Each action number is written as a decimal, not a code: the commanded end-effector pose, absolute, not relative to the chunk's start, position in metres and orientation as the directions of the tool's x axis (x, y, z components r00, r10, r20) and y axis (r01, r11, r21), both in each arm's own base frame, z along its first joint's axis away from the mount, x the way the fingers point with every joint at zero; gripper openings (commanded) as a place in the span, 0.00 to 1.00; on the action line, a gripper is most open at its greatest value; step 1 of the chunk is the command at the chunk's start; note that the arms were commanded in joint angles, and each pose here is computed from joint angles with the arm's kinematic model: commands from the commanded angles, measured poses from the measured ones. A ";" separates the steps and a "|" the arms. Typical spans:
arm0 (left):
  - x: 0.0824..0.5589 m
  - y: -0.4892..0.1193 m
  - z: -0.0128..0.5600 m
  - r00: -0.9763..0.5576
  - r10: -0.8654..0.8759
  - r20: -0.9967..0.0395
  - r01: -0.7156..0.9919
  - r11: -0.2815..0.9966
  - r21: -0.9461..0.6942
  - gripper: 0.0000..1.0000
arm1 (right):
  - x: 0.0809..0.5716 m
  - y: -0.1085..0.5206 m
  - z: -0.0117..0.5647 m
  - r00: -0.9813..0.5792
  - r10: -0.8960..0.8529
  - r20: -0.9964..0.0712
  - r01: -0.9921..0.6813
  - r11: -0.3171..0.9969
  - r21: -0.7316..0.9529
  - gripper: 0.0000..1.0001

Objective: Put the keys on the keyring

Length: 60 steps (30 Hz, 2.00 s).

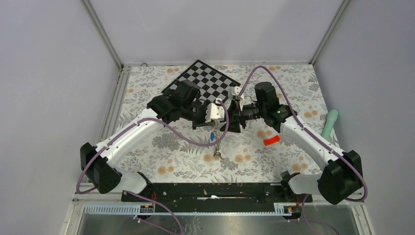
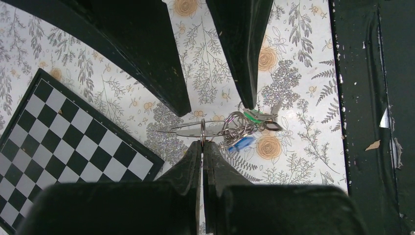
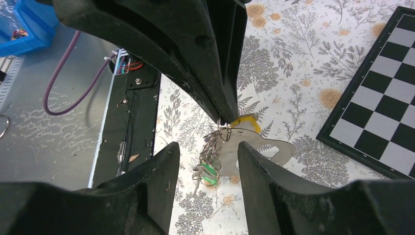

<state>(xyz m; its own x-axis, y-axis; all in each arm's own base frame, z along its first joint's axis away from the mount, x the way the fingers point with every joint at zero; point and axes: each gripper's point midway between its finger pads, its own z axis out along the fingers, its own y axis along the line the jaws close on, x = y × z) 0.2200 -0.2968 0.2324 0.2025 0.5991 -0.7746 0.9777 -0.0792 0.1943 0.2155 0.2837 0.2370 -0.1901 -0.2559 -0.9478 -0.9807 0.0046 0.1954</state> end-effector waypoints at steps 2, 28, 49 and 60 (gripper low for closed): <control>0.219 -0.311 0.268 0.245 0.509 -0.825 0.968 -0.087 0.234 0.00 | 0.214 0.289 0.243 -0.191 -0.213 -0.958 -0.978 -0.043 0.205 0.52; 0.217 -0.322 0.266 0.160 0.475 -0.865 0.987 -0.068 0.145 0.00 | 0.215 0.296 0.244 -0.213 -0.209 -0.954 -0.973 -0.048 0.228 0.10; 0.224 -0.303 0.295 0.056 0.284 -0.957 0.995 -0.093 0.031 0.50 | 0.221 0.291 0.292 -0.152 -0.188 -0.970 -0.986 -0.035 0.161 0.00; 0.218 -0.310 0.295 -0.042 0.234 -0.971 0.992 -0.106 -0.069 0.41 | 0.223 0.288 0.295 -0.146 -0.182 -0.972 -0.989 -0.012 0.151 0.00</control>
